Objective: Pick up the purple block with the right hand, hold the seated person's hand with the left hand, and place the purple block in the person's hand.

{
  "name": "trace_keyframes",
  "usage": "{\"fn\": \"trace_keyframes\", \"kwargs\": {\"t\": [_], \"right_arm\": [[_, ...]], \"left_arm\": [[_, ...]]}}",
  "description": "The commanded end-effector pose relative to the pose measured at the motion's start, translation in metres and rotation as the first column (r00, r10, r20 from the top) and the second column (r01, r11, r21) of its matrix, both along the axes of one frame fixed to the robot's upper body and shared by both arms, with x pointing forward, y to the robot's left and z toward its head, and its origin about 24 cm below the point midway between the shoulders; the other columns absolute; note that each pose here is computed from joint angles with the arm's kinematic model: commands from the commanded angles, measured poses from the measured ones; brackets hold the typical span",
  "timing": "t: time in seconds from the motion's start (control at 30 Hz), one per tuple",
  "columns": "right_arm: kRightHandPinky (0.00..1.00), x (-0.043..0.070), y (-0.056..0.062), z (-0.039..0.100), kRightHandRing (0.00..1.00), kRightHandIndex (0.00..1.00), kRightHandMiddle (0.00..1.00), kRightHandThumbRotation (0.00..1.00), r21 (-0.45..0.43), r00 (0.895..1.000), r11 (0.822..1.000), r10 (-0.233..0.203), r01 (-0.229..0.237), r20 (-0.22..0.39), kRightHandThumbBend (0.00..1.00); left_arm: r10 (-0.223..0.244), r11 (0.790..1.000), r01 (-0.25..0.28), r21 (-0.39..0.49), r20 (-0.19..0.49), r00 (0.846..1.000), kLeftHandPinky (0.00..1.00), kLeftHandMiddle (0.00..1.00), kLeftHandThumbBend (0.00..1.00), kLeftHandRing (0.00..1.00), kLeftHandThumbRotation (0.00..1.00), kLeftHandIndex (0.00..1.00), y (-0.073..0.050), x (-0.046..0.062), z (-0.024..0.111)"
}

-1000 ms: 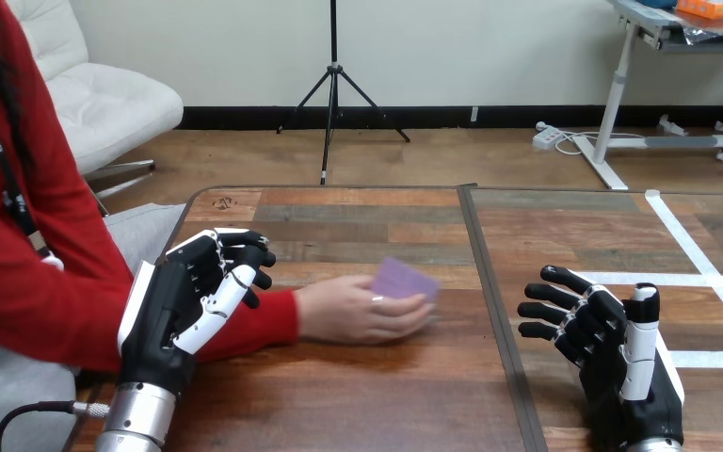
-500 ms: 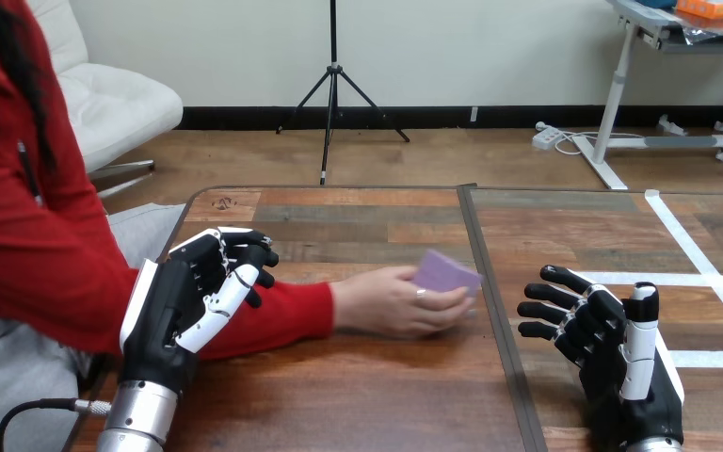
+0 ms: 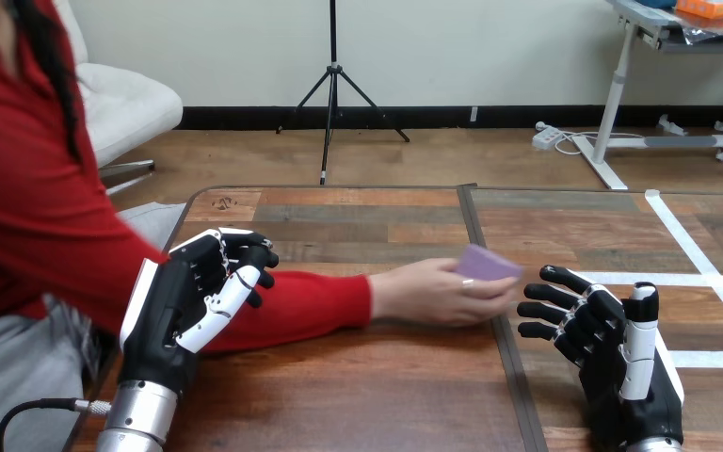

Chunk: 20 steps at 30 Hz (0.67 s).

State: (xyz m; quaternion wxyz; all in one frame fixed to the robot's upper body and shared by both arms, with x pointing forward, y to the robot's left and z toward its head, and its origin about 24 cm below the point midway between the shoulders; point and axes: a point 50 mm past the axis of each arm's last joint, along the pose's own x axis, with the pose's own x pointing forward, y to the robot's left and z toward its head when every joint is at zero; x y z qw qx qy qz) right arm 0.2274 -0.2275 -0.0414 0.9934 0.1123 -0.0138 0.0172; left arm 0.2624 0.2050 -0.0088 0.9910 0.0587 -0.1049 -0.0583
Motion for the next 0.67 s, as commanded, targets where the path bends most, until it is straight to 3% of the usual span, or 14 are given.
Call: {"fn": "trace_keyframes", "kwargs": {"t": [0.0,0.63], "right_arm": [[0.58,0.0231,0.0044,0.0218,0.64,0.69,0.67,1.00,-0.008,0.994,1.000,0.024,-0.023,0.102,0.89],[0.56,0.0226,0.0045,0.0215,0.60,0.66,0.63,1.00,-0.015,0.995,1.000,0.012,-0.011,0.097,0.90]], "left_arm": [[-0.009,1.000,0.009,-0.003,0.074,0.997,0.38,0.56,0.49,0.50,0.48,0.54,-0.0028,0.0155,0.0178],[-0.005,1.000,0.005,-0.006,0.075,0.997,0.38,0.56,0.46,0.50,0.44,0.53,-0.0023,0.0150,0.0175]]}}
